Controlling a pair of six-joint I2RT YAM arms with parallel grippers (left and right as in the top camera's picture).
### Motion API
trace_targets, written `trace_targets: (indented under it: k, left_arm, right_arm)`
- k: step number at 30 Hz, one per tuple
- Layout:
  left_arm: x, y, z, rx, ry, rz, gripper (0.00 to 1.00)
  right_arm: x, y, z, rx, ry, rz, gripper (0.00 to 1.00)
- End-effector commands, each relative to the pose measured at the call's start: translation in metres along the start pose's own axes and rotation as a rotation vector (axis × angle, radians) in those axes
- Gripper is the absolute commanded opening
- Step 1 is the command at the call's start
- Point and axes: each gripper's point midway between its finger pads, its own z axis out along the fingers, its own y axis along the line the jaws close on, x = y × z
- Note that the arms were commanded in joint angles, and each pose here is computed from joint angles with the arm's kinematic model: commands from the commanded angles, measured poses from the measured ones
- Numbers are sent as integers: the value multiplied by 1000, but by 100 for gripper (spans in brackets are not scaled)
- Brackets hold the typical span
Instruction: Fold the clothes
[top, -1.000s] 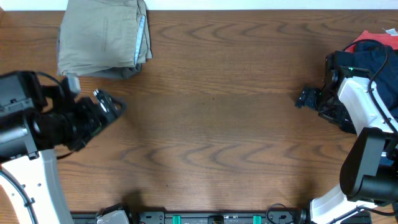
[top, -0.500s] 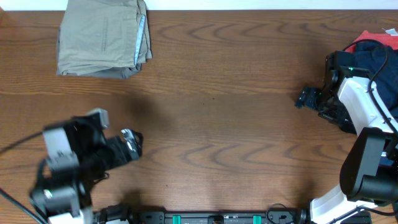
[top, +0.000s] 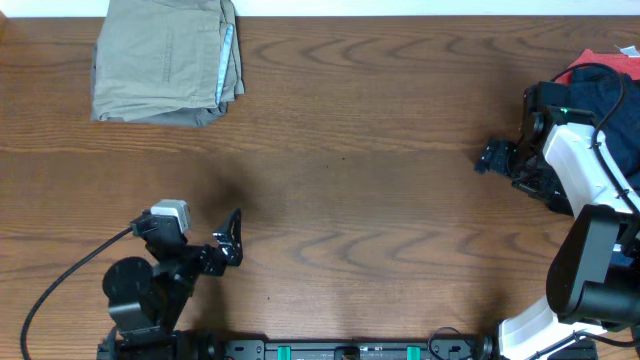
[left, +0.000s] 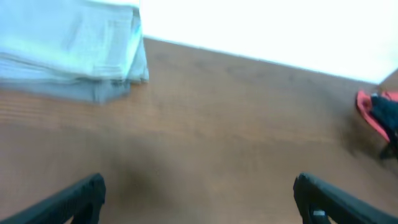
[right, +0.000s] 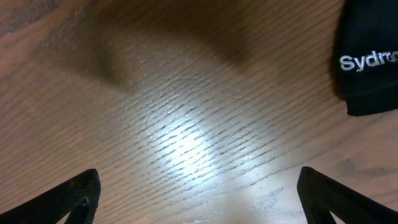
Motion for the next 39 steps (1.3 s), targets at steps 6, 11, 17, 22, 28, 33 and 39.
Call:
trace_targets:
  k: [6,11,17,22,28,33,39]
  left_arm:
    - [15,9,11,25,-173,89,98]
    - [23,25,15,-38,-214,93,98]
    - [26,48,16,-172,-224,78,98]
    - [34,61,19,-230,-218,77,98]
    - [37,62,22,-227,-231,84,98]
    - [37,62,22,-226,-231,84,98]
    - [19,57,18,-214,-305,102,98]
  right_arm:
    - [-5,-1,-8,-1,-30,4,99]
    - [-5,-1,-8,-1,-30,4,99]
    - [-5,-1,-8,-1,-30,4,99]
    - [-5,-1,-8,-1,-30,4,99]
    - [-5,-1,-8,-1,-30,4,99]
    - [-5,-1,-8,-1,-30,4,99]
    - [-5,-1,-8,-1,-30,4,99]
